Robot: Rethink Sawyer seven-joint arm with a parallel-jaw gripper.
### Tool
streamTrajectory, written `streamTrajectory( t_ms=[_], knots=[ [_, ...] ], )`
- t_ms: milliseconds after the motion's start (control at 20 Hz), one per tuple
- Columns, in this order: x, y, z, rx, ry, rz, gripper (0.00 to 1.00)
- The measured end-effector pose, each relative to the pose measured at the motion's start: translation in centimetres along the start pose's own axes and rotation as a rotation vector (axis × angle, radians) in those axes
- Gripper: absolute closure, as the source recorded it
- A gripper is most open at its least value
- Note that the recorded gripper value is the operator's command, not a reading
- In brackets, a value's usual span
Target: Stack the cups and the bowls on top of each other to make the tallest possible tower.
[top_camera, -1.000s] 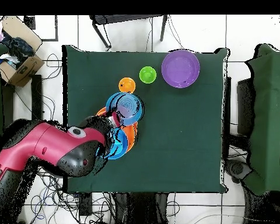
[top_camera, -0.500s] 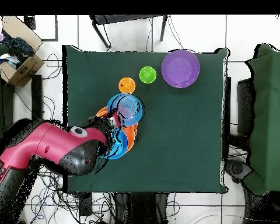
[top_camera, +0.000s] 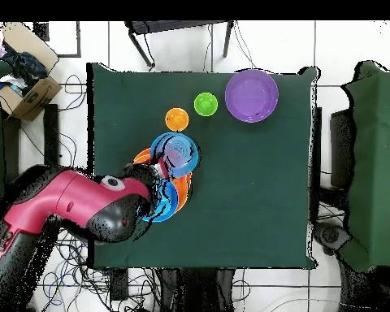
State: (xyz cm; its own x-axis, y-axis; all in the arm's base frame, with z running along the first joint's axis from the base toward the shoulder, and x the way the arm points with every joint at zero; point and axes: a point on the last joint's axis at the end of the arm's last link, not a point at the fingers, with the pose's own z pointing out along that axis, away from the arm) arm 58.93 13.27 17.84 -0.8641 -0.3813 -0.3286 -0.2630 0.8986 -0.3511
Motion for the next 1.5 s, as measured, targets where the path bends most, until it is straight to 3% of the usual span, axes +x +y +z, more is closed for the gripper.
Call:
streamTrajectory(
  t_ms=[200,800,1100,1500],
  knots=[
    [0.4,0.5,0.6,-0.028,0.013,0.007,1.00],
    [2.0,1.9,1.2,-0.119,0.105,-0.004,1.00],
    [2.3,2.1,1.0,-0.138,0.135,-0.015,1.00],
    [2.3,2.2,1.0,-0.141,0.139,-0.017,1.00]
  ],
)
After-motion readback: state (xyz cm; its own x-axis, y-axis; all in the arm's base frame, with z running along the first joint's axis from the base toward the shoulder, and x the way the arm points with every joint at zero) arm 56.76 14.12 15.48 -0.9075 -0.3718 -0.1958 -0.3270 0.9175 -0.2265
